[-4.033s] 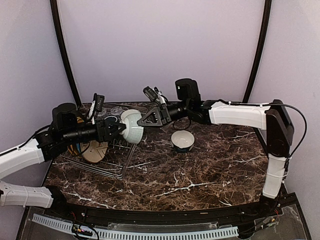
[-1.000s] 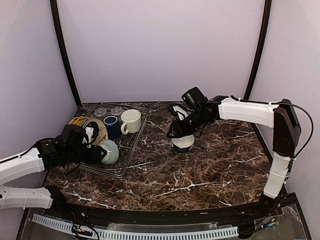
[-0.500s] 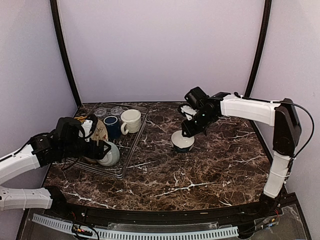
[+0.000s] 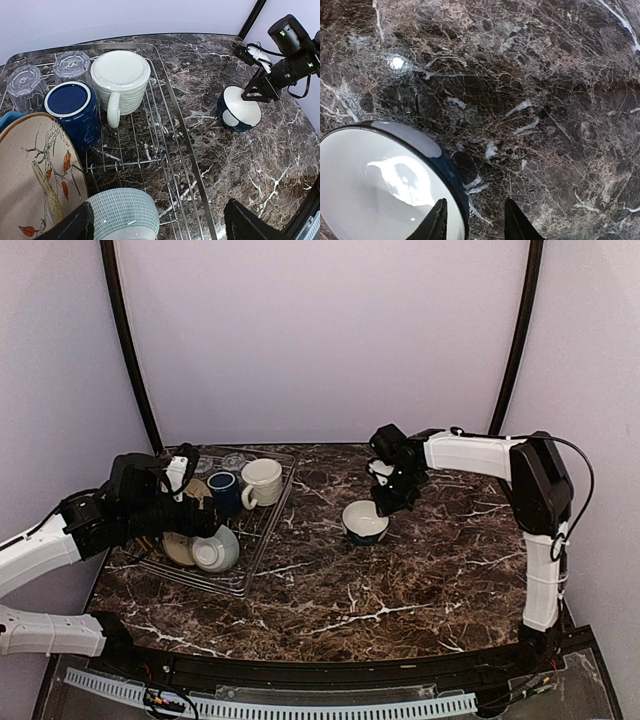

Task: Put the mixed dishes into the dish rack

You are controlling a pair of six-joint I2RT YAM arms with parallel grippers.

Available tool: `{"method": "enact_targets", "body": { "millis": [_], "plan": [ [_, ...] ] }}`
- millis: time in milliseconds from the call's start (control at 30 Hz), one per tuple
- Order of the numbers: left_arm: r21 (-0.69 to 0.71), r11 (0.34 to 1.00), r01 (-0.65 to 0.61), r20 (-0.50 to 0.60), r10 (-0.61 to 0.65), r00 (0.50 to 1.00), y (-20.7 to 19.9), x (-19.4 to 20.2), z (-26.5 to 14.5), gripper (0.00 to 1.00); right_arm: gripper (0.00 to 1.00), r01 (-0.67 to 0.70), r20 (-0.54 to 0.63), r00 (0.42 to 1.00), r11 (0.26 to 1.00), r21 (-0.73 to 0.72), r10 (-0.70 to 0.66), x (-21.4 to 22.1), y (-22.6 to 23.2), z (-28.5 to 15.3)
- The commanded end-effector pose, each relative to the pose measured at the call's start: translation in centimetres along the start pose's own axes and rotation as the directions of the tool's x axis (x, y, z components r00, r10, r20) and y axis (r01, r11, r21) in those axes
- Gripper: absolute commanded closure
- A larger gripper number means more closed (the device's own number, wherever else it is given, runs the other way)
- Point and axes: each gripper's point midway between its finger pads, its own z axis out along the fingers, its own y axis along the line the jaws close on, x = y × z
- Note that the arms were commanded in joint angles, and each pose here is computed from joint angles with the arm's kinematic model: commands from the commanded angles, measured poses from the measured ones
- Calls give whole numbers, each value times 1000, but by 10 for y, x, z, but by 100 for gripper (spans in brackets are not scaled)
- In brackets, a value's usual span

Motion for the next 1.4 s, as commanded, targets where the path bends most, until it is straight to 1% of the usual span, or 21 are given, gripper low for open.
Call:
{"method": "enact_targets", "body": {
  "millis": [0, 167, 233, 300, 367, 500, 600, 633, 667, 700, 800, 900, 967, 1100, 1233, 1267, 1367],
  "plan": [
    [37, 999, -3, 23, 2, 1000, -10, -12, 5, 10, 66, 2, -15, 1000, 1000, -7, -2, -8, 3, 7],
    [47, 999, -9, 14, 8, 1000, -13, -14, 12, 10, 78, -2, -30, 1000, 1000, 2, 2, -6, 2, 14],
    [58, 998, -10, 13, 9, 1000, -16, -16, 15, 7, 84, 1, -34, 999, 1000, 2, -1, -5, 2, 14],
    [75, 997, -9, 15, 8, 1000, -20, -19, 17, 5, 92, 3, -31, 1000, 1000, 3, -3, -5, 2, 13],
    [126, 992, -7, 14, 5, 1000, -30, -22, 19, 4, 100, 9, -14, 1000, 1000, 7, -9, -9, 3, 7],
    [222, 975, 11, 34, -19, 999, -49, -34, 20, 2, 100, 28, 56, 998, 1000, 9, -28, -22, 8, -14],
    [319, 945, 69, 17, -79, 997, -67, -37, 24, 1, 100, 73, 146, 987, 997, -21, -69, -37, 26, -38],
    [371, 923, 100, 13, -113, 994, -76, -41, 23, 1, 100, 88, 178, 981, 996, -32, -81, -42, 34, -48],
    [392, 912, 121, 1, -132, 991, -80, -41, 28, 1, 100, 104, 213, 973, 994, -43, -93, -48, 42, -58],
    [435, 887, 154, -5, -168, 986, -88, -46, 27, 1, 100, 120, 254, 962, 991, -53, -102, -54, 51, -71],
    [487, 843, 228, -32, -243, 969, -98, -50, 37, 1, 100, 165, 362, 924, 983, -86, -123, -67, 79, -102],
    [531, 791, 303, -79, -309, 948, -108, -52, 43, 1, 100, 211, 443, 885, 972, -101, -145, -74, 103, -129],
    [544, 774, 325, -103, -323, 941, -113, -58, 48, 1, 100, 251, 493, 853, 962, -103, -170, -75, 121, -145],
    [517, 765, 383, -200, -327, 924, -118, -49, 67, 1, 100, 311, 584, 785, 947, -84, -206, -76, 143, -174],
    [558, 710, 430, -264, -339, 903, -129, -44, 71, 1, 100, 338, 642, 735, 938, -70, -217, -74, 153, -192],
    [589, 684, 431, -265, -341, 902, -134, -48, 68, 1, 100, 344, 656, 724, 936, -74, -214, -73, 154, -198],
    [618, 650, 443, -279, -346, 896, -139, -46, 69, 1, 100, 363, 691, 694, 927, -94, -202, -69, 159, -208]
  ]
}}
